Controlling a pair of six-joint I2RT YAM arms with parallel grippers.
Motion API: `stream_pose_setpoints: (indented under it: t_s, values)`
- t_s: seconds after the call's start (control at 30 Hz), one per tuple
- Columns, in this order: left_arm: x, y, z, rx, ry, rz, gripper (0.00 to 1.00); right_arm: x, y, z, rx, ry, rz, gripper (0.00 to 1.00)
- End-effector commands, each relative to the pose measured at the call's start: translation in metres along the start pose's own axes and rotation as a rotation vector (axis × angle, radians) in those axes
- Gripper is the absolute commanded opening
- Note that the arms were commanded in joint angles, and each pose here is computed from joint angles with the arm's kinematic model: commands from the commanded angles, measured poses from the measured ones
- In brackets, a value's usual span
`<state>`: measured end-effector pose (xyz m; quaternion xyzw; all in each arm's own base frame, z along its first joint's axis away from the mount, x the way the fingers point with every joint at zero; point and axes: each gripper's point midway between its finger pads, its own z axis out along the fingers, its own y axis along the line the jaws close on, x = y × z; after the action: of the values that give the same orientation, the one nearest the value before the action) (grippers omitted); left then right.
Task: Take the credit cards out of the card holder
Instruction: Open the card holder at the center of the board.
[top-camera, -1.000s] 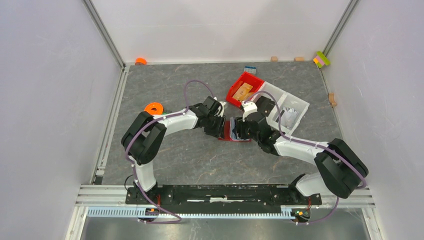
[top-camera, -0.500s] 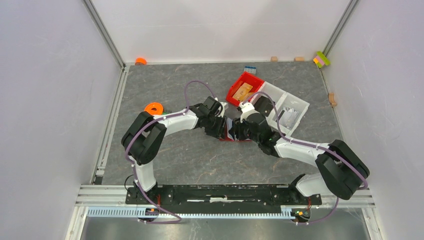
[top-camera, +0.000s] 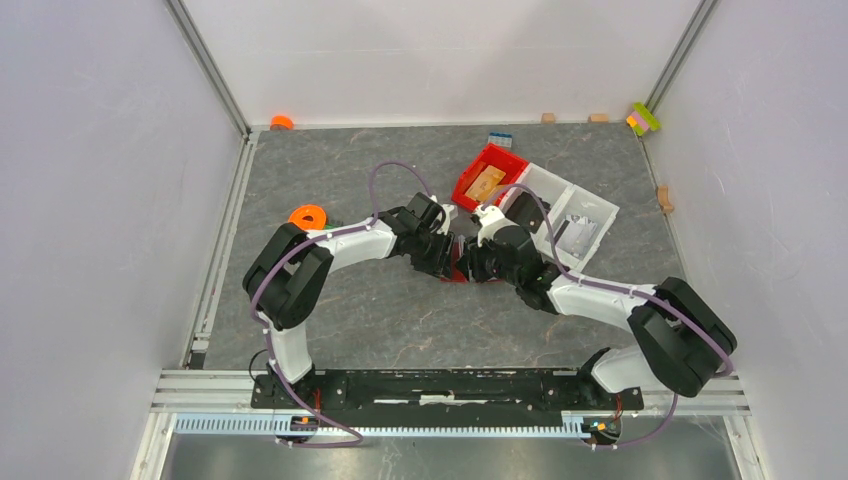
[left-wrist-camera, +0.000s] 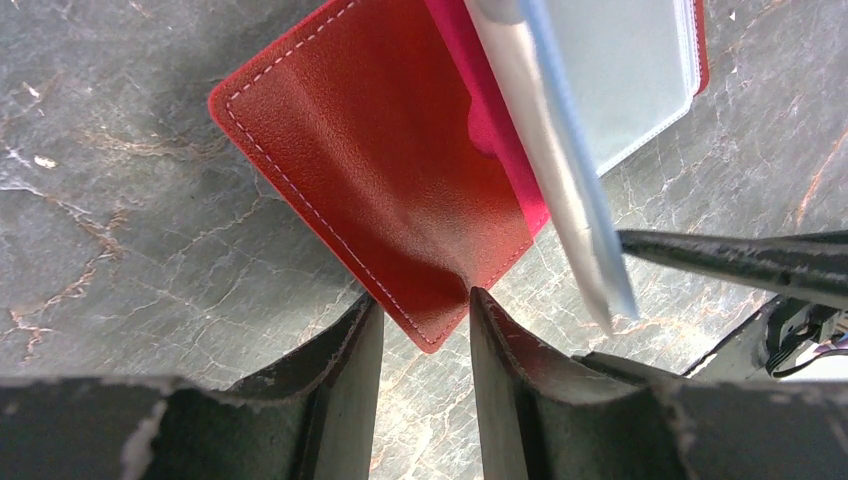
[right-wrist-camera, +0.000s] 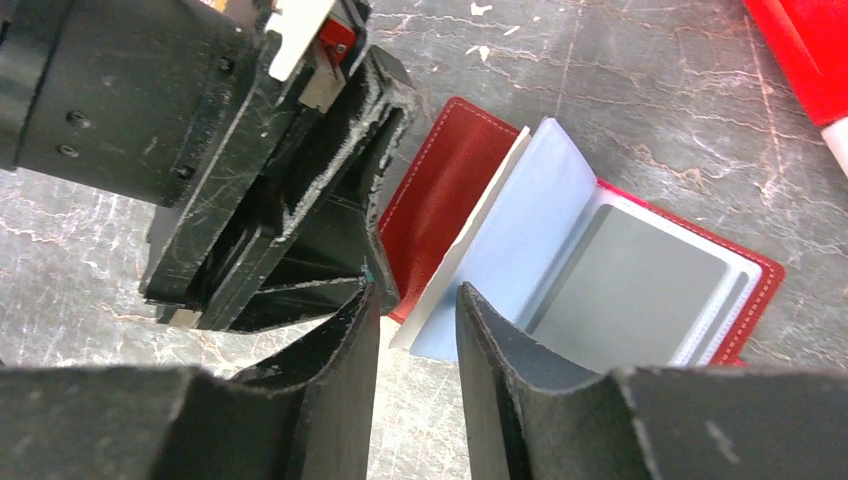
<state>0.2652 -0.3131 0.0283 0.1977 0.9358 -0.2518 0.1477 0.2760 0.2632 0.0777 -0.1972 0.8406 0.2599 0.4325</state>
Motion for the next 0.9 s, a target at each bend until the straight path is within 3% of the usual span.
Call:
stream_pose_setpoints:
  t_s: [0.0, 0.2, 0.43, 0.73, 0.87]
  values:
    - [-0.008, -0.011, 0.000, 0.050, -0.027, 0.050, 0.44, -0.008, 0.014, 0.004, -0.074, -0.034, -0.003, 0.37]
    - [-0.010, -0.013, -0.001, 0.059, -0.039, 0.045, 0.49, -0.002, 0.010, 0.008, -0.047, -0.010, 0.010, 0.36]
    - [-0.013, -0.014, -0.010, 0.088, -0.078, 0.001, 0.49, 0.022, -0.011, 0.025, 0.065, 0.123, 0.037, 0.30]
    - [-0.023, -0.015, -0.024, 0.157, -0.160, -0.043, 0.45, 0.011, -0.013, 0.016, 0.075, 0.064, 0.039, 0.28]
    - [-0.024, -0.016, -0.023, 0.186, -0.163, -0.061, 0.50, 0.002, -0.018, 0.008, 0.107, 0.023, 0.033, 0.36]
